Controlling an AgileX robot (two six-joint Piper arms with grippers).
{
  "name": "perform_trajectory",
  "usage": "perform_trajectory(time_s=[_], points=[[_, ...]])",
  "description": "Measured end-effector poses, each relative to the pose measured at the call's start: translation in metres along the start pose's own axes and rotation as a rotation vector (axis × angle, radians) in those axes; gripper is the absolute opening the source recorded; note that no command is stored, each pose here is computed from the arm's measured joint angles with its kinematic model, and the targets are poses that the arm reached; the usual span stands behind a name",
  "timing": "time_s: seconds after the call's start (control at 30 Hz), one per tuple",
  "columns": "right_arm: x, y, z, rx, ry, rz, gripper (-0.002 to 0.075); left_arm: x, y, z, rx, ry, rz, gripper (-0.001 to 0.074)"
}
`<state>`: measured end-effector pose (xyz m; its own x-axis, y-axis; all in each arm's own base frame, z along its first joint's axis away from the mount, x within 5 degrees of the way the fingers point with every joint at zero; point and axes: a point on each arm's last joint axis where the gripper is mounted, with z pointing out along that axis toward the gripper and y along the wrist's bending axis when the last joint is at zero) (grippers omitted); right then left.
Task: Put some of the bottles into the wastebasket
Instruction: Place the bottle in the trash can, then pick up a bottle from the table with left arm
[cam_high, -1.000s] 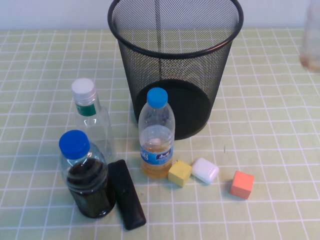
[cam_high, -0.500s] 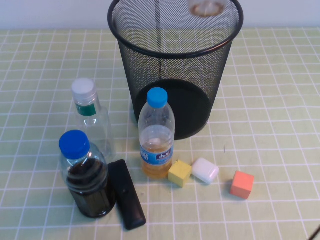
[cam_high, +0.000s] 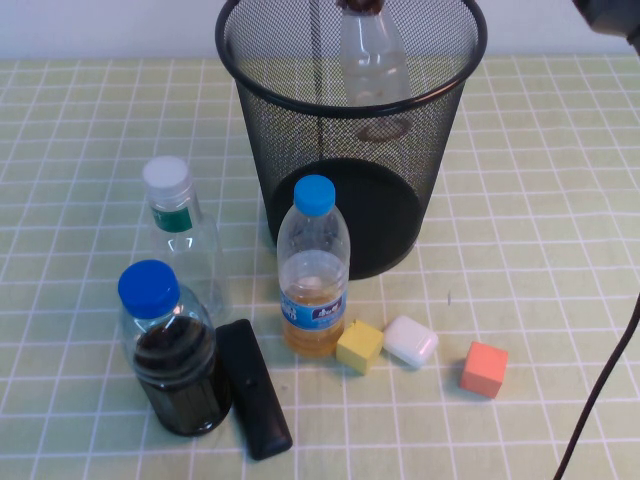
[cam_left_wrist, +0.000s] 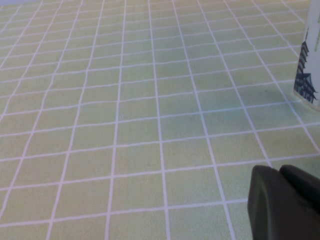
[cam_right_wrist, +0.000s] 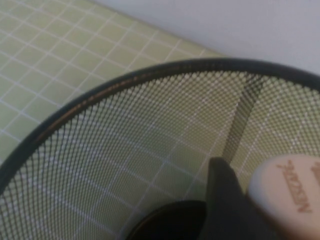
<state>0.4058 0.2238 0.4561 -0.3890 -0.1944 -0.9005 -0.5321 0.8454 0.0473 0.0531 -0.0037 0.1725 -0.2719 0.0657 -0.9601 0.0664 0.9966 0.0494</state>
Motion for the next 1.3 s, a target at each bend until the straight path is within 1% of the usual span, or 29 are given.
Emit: perform_trajectory(time_s=[0.03, 0.1, 0.2, 0.27, 0.4, 0.5, 0.57, 0.63, 0.73, 0.8, 0.9, 0.97, 1.13, 1.3], points=[[0.003, 0.0, 0.002, -0.001, 0.02, 0.0, 0.009, 0.0, 0.0, 0.0, 0.0, 0.0, 0.0, -0.0004], [0.007, -0.001, 0.006, 0.0, 0.047, 0.0, 0.0213, 0.0, 0.0, 0.0, 0.0, 0.0, 0.0, -0.0004], [0.008, -0.001, 0.008, 0.003, 0.053, 0.024, 0.0365, 0.0, 0.0, 0.0, 0.0, 0.0, 0.0, -0.0004], [0.007, -0.001, 0.006, 0.006, 0.049, 0.024, 0.0413, 0.0, 0.0, 0.0, 0.0, 0.0, 0.0, -0.0004], [0.002, -0.002, -0.004, 0.023, 0.04, 0.019, 0.0417, 0.0, 0.0, 0.0, 0.0, 0.0, 0.0, -0.0004], [-0.003, 0.0, -0.019, 0.02, 0.042, 0.05, 0.0403, 0.0, 0.0, 0.0, 0.0, 0.0, 0.0, -0.0004], [-0.005, 0.002, -0.032, 0.018, 0.062, 0.061, 0.0376, 0.0, 0.0, 0.0, 0.0, 0.0, 0.0, -0.0004], [-0.008, 0.003, -0.048, 0.02, 0.078, 0.058, 0.0321, 0.0, 0.0, 0.0, 0.0, 0.0, 0.0, -0.0004], [-0.012, 0.003, -0.072, 0.04, 0.088, 0.037, 0.0188, 0.0, 0.0, 0.0, 0.0, 0.0, 0.0, -0.0004], [-0.017, 0.001, -0.088, 0.073, 0.075, 0.009, 0.0101, 0.0, 0.0, 0.0, 0.0, 0.0, 0.0, -0.0004], [-0.021, -0.002, -0.111, 0.132, 0.071, -0.011, 0.0012, 0.0, 0.0, 0.0, 0.0, 0.0, 0.0, -0.0004], [-0.024, -0.003, -0.123, 0.158, 0.048, -0.017, -0.0008, 0.0, 0.0, 0.0, 0.0, 0.0, 0.0, -0.0004], [-0.033, 0.001, -0.16, 0.15, -0.017, -0.013, -0.0008, 0.0, 0.0, 0.0, 0.0, 0.0, 0.0, -0.0004], [-0.026, 0.004, -0.202, 0.161, -0.013, -0.022, -0.0008, 0.0, 0.0, 0.0, 0.0, 0.0, 0.0, -0.0004]])
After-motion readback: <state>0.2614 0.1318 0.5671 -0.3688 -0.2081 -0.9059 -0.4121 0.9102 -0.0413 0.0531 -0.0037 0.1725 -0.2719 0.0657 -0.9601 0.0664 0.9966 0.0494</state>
